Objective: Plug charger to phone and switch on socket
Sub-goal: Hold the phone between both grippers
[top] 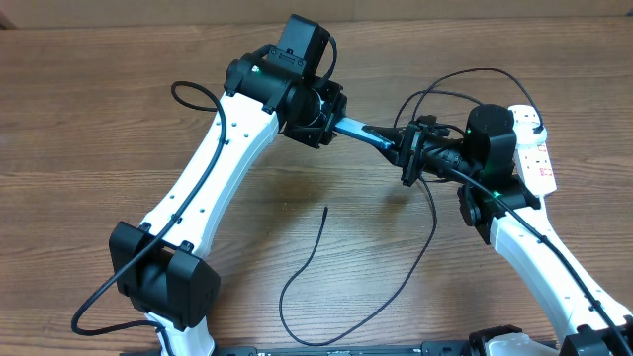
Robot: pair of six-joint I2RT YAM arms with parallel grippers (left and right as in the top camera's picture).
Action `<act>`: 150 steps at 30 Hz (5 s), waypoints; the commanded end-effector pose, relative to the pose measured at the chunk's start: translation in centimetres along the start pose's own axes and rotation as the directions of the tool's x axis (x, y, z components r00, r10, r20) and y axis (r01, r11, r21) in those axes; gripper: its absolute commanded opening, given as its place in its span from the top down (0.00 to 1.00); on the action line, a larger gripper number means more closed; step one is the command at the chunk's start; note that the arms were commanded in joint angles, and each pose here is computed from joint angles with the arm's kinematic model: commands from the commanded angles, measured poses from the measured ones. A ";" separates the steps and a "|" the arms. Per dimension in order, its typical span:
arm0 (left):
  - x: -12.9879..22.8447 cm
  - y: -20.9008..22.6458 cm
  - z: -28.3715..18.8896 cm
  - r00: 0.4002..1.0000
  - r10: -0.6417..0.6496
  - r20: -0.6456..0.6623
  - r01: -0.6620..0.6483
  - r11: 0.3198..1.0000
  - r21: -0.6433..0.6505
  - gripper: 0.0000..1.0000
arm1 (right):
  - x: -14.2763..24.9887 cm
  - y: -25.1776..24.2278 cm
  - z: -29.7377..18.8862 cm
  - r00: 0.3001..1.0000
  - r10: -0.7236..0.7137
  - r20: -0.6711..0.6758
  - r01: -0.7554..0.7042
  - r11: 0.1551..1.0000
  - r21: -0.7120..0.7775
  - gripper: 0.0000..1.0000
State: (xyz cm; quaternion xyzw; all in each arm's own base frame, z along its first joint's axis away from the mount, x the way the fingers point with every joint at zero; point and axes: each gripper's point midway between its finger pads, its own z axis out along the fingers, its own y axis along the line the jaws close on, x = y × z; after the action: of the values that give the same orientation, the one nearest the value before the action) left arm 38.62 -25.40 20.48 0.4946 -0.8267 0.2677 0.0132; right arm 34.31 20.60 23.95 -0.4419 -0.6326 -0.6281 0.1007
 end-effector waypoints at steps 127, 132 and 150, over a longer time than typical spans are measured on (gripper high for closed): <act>0.1 -0.7 1.4 0.985 0.170 0.019 -0.171 0.985 0.009 0.09 | 1.0 1.6 -0.4 0.996 0.093 -0.008 -0.093 0.995 -0.042 0.96; -0.3 -0.7 1.4 0.985 0.170 0.039 -0.171 0.985 0.006 0.49 | 1.0 1.5 -0.4 0.995 0.100 -0.006 -0.100 0.994 -0.036 0.96; -0.3 -0.7 1.4 0.985 0.170 0.041 -0.171 0.985 0.006 0.96 | 1.0 1.5 -0.4 0.995 0.100 -0.006 -0.100 0.994 -0.036 0.96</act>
State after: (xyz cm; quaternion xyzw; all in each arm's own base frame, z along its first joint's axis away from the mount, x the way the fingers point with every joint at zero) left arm 40.05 -26.41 20.84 0.4521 -0.8433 0.2898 -0.0218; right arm 35.31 19.67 23.58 -0.4637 -0.6233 -0.6248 0.0781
